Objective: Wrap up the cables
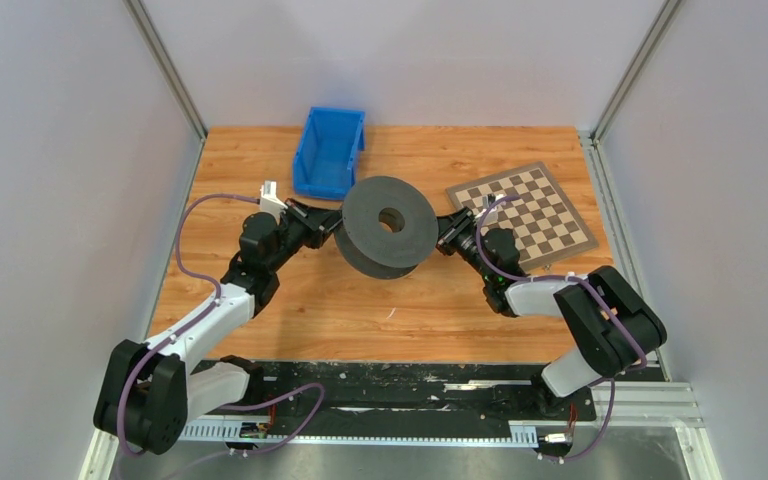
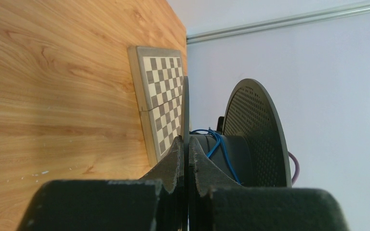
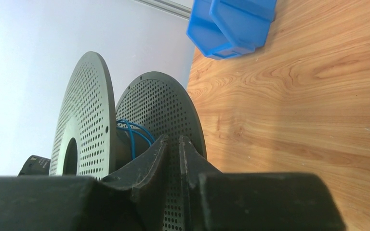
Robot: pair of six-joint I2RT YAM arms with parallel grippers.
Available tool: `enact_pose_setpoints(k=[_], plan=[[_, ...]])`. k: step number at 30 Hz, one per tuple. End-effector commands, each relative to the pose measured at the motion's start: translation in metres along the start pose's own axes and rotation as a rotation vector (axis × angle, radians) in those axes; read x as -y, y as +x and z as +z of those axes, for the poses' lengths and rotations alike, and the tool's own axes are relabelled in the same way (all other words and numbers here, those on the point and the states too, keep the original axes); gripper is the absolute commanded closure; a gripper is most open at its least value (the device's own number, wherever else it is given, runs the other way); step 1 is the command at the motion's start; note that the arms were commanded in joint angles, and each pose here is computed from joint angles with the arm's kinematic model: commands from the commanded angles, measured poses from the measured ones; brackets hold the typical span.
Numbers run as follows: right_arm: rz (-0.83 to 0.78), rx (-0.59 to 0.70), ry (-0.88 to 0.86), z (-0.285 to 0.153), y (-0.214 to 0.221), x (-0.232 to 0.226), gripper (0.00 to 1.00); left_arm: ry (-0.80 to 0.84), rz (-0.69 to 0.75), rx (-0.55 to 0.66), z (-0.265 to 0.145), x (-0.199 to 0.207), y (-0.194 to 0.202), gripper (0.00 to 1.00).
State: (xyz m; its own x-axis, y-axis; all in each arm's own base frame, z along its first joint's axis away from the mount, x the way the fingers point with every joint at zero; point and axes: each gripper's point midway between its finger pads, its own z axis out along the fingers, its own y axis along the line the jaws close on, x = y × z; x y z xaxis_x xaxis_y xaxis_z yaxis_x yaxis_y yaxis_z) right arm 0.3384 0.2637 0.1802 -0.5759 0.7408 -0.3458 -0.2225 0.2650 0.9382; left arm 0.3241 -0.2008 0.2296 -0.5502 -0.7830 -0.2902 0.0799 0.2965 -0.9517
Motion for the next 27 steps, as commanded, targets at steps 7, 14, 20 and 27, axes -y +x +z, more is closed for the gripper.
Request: enact_pose_setpoints(k=[7,14,20,27], plan=[[-0.044,0.017,0.085,-0.007,-0.012,0.006,0.68,0.134,0.004,0.024,-0.002,0.052,-0.013,1.0],[-0.056,0.062,0.137,-0.025,-0.034,0.015,0.62,0.151,0.015,0.006,-0.004,0.056,-0.01,1.0],[-0.081,0.105,0.153,-0.045,-0.064,0.014,0.52,0.154,0.016,-0.004,-0.006,0.057,-0.008,1.0],[-0.157,0.004,-0.03,-0.058,-0.065,-0.029,0.37,0.156,0.018,-0.017,-0.006,0.057,-0.006,1.0]])
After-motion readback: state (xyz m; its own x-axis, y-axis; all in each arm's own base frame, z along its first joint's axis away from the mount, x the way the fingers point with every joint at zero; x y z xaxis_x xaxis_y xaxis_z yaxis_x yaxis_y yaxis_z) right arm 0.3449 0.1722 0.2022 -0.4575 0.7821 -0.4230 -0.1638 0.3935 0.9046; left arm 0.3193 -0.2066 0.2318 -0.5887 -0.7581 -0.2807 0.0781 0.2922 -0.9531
